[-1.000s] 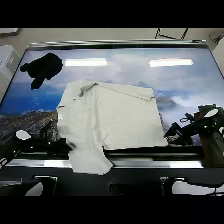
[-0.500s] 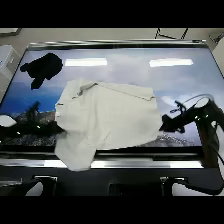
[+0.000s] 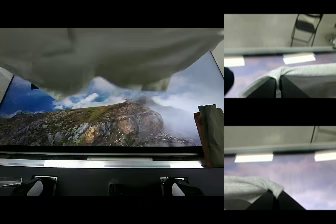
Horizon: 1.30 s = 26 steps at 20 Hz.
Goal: Fold the clothes and pants, and hang the long-sleeved shirts on hangers.
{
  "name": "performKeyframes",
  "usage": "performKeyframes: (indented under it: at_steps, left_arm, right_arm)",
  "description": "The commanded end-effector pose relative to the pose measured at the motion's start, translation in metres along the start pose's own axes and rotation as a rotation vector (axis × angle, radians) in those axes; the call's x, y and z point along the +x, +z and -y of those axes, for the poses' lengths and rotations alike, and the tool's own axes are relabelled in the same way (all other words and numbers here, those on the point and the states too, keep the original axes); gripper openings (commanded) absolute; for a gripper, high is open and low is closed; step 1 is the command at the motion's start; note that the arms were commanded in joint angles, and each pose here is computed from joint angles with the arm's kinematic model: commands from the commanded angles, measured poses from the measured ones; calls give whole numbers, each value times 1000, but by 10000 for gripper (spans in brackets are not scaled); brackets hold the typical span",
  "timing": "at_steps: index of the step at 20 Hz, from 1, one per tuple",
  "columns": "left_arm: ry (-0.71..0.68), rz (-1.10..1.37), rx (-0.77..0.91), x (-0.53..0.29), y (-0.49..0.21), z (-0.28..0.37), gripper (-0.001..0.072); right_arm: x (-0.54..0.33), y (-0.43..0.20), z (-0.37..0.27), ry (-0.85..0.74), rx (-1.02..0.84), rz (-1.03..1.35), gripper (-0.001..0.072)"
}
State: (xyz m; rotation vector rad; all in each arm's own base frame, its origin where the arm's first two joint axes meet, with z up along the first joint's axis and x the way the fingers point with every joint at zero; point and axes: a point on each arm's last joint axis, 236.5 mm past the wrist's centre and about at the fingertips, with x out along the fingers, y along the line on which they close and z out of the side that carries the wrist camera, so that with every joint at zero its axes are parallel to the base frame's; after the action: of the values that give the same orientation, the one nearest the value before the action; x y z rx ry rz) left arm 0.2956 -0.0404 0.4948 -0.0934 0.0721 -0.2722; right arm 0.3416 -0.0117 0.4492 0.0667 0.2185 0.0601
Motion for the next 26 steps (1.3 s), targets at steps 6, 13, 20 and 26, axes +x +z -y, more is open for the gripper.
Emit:
performKeyframes:
  at_steps: [6, 13, 20, 26]
  left_arm:
    - [34, 456, 181, -127, 112, 75, 23]
    - [-17, -159, -67, 10, -39, -5, 22]
    - [-75, -810, -461, 167, -387, -35, 22]
    - [31, -803, -579, 258, -482, -69, 23]
  right_arm:
    - [-164, 93, -23, -94, -24, 454, 48]
    - [-25, -43, 19, -114, 55, -217, 46]
    - [150, -360, 54, -56, 332, -1093, 44]
    - [283, -426, 58, -123, 389, -869, 46]
